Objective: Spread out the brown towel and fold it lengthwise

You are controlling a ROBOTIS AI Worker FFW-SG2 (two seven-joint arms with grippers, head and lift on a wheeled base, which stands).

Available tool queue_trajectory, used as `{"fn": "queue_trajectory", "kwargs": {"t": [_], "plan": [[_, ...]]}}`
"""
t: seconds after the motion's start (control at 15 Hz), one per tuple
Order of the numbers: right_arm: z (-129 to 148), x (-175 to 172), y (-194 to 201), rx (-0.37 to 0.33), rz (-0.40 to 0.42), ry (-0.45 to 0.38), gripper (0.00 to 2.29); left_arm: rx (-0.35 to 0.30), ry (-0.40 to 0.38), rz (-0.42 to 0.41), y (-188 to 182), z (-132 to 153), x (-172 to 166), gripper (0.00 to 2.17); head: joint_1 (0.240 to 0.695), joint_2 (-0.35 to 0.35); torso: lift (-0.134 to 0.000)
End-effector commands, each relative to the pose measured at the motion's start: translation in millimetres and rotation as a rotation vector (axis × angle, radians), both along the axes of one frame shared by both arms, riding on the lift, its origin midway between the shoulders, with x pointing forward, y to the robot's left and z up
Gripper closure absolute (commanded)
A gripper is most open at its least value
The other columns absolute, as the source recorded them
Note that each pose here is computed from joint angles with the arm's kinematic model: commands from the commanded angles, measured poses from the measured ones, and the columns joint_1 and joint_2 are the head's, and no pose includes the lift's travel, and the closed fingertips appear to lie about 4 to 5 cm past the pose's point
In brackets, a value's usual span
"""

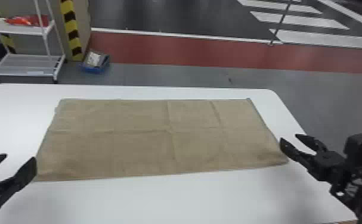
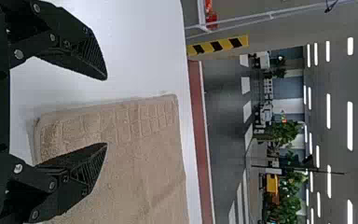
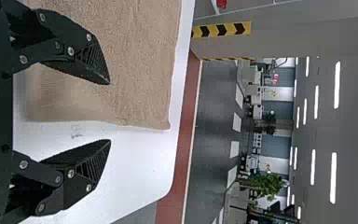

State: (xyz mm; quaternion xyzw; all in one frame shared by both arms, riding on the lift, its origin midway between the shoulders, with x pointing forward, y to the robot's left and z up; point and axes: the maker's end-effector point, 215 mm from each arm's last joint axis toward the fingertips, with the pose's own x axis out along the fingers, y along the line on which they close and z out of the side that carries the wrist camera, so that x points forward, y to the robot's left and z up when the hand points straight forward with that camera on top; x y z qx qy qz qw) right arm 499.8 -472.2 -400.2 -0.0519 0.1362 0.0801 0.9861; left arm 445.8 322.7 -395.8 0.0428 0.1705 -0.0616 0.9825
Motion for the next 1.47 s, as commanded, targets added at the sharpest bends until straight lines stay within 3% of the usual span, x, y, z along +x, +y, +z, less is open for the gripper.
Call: {"fn": "queue_trajectory", "kwargs": {"t": [0.0,0.13,0.2,0.33,0.53,0.73,0.8,1.0,1.2,1.4], "plan": [[6.6,-3.1,-3.3,-0.046,0.005,-0.037,0.31,0.020,-0.085,-0.024,14.4,1.5,3.3,0.26,0.695,-0.177,-0.125],[4.5,-5.6,-9.8,-0.084,0.004,-0.047,0.31,0.016,-0.131,-0.071,22.0,-1.8,4.7,0.23,0.695,-0.171,-0.125],[0.1,-7.0,-7.3,-0.139,0.028,-0.045,0.31,0.019,-0.162,-0.099,25.2,-0.5,3.7,0.12,0.695,-0.168,-0.125],[-17.5,-12.4,-5.3,-0.221,0.058,-0.010,0.37,0.022,-0.146,-0.121,32.3,-12.9,2.6,0.12,0.695,-0.166,-0.125],[-30.6,-22.7,-18.6,-0.238,0.056,0.002,0.47,0.030,-0.218,-0.185,24.7,-4.4,0.9,0.12,0.695,-0.155,-0.125],[-31.1,-29.2,-32.0,-0.231,0.037,0.008,0.47,0.030,-0.141,-0.226,22.7,-28.5,2.8,0.26,0.695,-0.174,-0.125],[-30.5,-30.5,-36.0,-0.227,0.032,0.009,0.47,0.008,-0.087,-0.252,18.6,-41.5,1.0,0.27,0.695,-0.185,-0.125],[-31.7,-32.7,-41.6,-0.220,0.023,0.012,0.47,-0.031,-0.027,-0.313,7.7,-53.8,-3.3,0.36,0.695,-0.207,-0.125],[-33.1,-33.3,-43.7,-0.220,0.020,0.015,0.47,-0.042,-0.023,-0.329,4.7,-52.8,-3.1,0.36,0.695,-0.226,-0.125],[-35.4,-34.5,-45.1,-0.213,0.016,0.019,0.47,-0.036,-0.002,-0.338,1.2,-58.5,-1.4,0.55,0.695,-0.228,-0.125]]}}
